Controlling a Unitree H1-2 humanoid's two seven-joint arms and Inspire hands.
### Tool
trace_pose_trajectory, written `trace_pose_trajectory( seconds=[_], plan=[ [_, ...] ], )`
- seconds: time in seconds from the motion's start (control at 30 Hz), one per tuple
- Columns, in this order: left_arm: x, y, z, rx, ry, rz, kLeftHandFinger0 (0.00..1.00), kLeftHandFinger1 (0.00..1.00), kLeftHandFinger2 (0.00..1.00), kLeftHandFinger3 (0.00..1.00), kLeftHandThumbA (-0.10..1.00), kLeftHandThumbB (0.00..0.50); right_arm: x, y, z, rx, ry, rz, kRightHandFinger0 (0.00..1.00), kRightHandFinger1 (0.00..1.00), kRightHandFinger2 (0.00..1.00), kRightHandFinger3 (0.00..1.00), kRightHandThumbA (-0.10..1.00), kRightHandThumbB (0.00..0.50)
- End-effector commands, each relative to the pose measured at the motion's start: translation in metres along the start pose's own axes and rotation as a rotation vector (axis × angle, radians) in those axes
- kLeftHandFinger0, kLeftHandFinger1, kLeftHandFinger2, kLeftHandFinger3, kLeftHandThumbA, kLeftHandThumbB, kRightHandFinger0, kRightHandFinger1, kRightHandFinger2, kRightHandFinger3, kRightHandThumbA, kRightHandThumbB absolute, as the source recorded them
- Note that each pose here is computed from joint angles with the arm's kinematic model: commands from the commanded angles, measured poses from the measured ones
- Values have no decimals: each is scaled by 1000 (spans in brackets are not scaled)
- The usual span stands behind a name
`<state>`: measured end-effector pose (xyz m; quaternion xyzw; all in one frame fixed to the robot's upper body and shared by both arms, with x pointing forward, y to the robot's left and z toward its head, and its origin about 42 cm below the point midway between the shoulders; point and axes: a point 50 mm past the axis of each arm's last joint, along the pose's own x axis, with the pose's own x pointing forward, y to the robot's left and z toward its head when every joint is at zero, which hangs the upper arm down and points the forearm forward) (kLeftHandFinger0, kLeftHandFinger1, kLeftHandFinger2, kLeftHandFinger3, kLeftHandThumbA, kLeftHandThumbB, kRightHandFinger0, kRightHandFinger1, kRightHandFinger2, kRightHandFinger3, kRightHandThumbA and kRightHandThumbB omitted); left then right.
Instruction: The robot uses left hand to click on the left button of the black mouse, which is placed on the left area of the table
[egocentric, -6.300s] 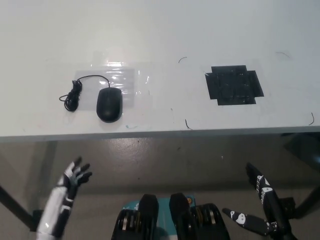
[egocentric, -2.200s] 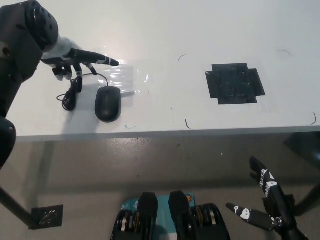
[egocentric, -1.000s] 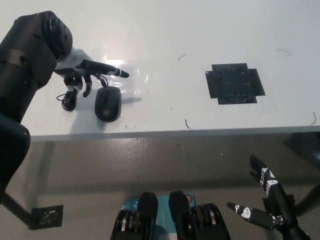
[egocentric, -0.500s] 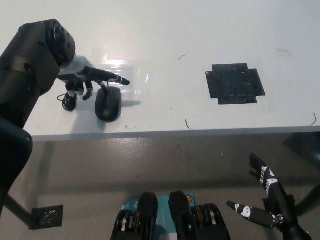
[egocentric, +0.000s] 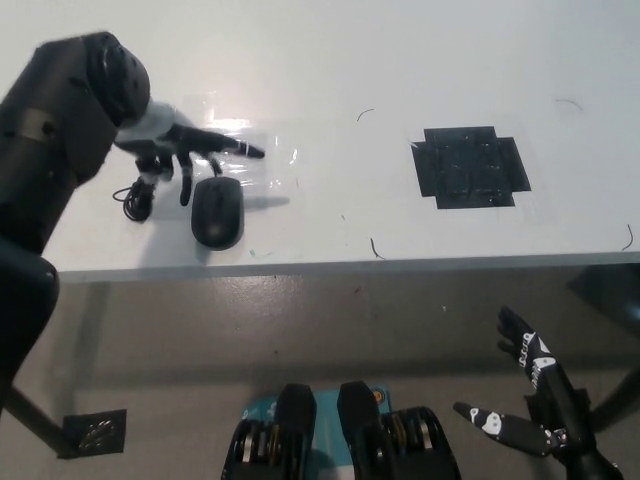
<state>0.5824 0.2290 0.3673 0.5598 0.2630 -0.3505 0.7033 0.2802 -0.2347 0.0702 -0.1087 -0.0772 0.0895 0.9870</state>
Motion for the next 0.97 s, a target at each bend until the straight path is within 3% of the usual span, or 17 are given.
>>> trace_pose_trajectory(
  seconds=[0.0,0.07,0.2,0.23,0.27,0.3,0.33,0.37,0.4,0.43,0.5,0.53,0.63,0.67,0.77,0.83,0.93],
  plan=[
    [-107,76,14,-99,-139,193,0,0,142,1000,1000,331,-1,-5,5,-11,-26,0,920,972,1000,1000,1000,171],
    [-143,88,16,-155,-248,249,0,0,158,1000,1000,332,-3,-7,3,-14,-25,-6,917,966,1000,1000,1000,166],
    [-203,78,20,-237,-563,377,3,0,10,1000,1000,330,-5,-7,1,-6,-15,-8,915,969,1000,1000,1000,167],
    [-224,58,28,-167,-657,490,275,67,90,1000,1000,263,-6,-7,-1,-9,-16,-5,917,973,1000,1000,1000,158],
    [-237,43,29,-138,-735,542,268,24,57,1000,1000,257,-8,-6,-2,-10,-15,-2,917,974,1000,1000,1000,158],
    [-241,34,27,-155,-835,545,263,79,135,1000,1000,250,-9,-5,-3,-4,-12,-1,919,974,1000,1000,1000,164],
    [-248,21,22,-150,-923,555,360,256,316,1000,1000,279,-9,-3,-4,3,-10,-2,920,976,1000,1000,1000,166],
    [-255,-1,15,-133,-1025,566,635,598,689,1000,1000,279,-12,-3,-5,7,-2,-1,931,981,1000,1000,1000,166],
    [-258,-14,12,-126,-1079,576,781,764,868,1000,1000,286,-13,-2,-5,9,0,-1,934,982,1000,1000,1000,162],
    [-262,-39,8,-123,-1171,582,1000,1000,1000,1000,1000,336,-13,-2,-6,12,0,-1,936,982,1000,1000,1000,154],
    [-264,-70,3,-138,-1269,562,1000,1000,1000,1000,1000,361,-12,-1,-7,15,0,-1,936,982,1000,1000,1000,151],
    [-263,-107,-2,-169,-1347,559,1000,1000,1000,1000,1000,399,-15,0,-8,14,12,1,936,982,1000,1000,1000,159],
    [-260,-205,-18,-272,-1489,496,1000,1000,1000,1000,1000,403,-22,3,-12,16,29,3,934,982,1000,1000,1000,154],
    [-258,-223,-23,-315,-1493,475,1000,1000,1000,1000,1000,496,-23,3,-13,16,31,4,934,984,1000,1000,1000,163],
    [-256,-297,-37,-423,-1495,376,1000,1000,1000,1000,1000,500,-29,7,-17,28,46,6,932,985,1000,1000,1000,159],
    [-253,-330,-46,-498,-1525,214,1000,1000,1000,1000,1000,500,-32,7,-19,34,57,6,939,985,1000,1000,1000,147],
    [-253,-357,-50,-550,-1571,196,1000,1000,1000,1000,1000,500,-37,8,-21,32,64,9,935,978,1000,1000,1000,141]
  ],
)
